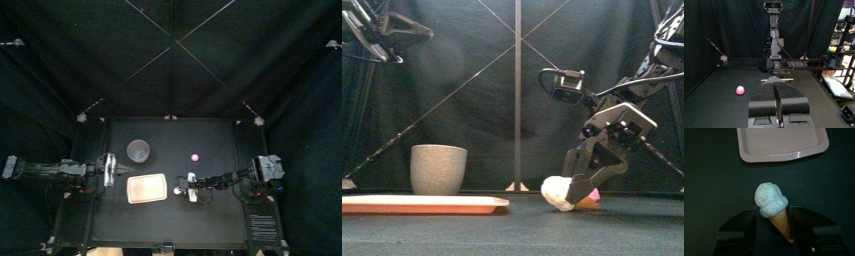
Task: Pick the ice cream then place it on the pink plate
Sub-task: Place ice cream on the pink plate
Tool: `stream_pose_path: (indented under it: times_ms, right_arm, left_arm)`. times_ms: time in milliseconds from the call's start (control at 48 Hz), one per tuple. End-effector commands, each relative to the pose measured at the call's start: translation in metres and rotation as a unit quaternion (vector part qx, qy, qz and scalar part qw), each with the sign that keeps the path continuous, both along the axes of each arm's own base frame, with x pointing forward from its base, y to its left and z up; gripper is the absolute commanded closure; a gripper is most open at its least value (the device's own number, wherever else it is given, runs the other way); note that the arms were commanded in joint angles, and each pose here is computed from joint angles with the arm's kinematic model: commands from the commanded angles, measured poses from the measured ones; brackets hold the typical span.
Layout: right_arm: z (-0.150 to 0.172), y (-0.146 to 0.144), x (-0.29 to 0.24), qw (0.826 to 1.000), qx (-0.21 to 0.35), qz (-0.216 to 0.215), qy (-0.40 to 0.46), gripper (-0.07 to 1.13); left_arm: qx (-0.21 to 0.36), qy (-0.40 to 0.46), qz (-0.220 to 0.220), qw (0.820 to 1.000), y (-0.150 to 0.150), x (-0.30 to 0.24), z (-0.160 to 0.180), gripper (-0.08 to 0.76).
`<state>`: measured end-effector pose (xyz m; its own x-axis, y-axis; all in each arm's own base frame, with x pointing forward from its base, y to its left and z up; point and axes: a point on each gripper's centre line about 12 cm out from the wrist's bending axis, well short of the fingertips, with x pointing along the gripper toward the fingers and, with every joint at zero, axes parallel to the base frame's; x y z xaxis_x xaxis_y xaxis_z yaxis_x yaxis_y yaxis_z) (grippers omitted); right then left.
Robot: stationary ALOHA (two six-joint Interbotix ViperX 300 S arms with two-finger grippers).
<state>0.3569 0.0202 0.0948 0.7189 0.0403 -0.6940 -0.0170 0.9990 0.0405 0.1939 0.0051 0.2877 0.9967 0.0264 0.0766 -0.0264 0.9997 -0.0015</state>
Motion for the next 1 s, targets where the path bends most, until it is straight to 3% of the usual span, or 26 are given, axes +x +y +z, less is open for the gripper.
stream_pose_path:
  times_ms: [21, 104, 417, 583, 812, 1000]
  right_arm:
    - [0.014, 0.001, 0.011, 1.0, 0.0, 0.002, -0.025, 0.43]
    - [0.028, 0.001, 0.023, 0.999, -0.002, 0.004, -0.045, 0.48]
    - [0.104, 0.002, 0.09, 0.993, -0.044, 0.034, -0.103, 0.48]
    - [0.105, 0.002, 0.128, 0.991, -0.063, 0.044, -0.106, 0.48]
    - [0.08, -0.005, 0.165, 0.993, -0.057, 0.03, -0.095, 0.47]
    - [0.074, -0.006, 0.169, 0.995, -0.042, 0.018, -0.087, 0.26]
  left_arm:
    - [0.002, -0.008, -0.002, 1.0, -0.001, 0.001, 0.006, 0.692]
    - [0.002, -0.009, -0.002, 1.0, -0.001, 0.001, 0.006, 0.691]
    - [0.002, -0.009, -0.002, 1.0, -0.001, 0.001, 0.006, 0.692]
    - [0.003, -0.011, -0.002, 1.0, -0.001, 0.0, 0.007, 0.692]
    - [0.003, -0.016, -0.002, 1.0, -0.001, -0.002, 0.009, 0.692]
    - [0.004, -0.02, -0.002, 1.0, -0.001, -0.003, 0.01, 0.691]
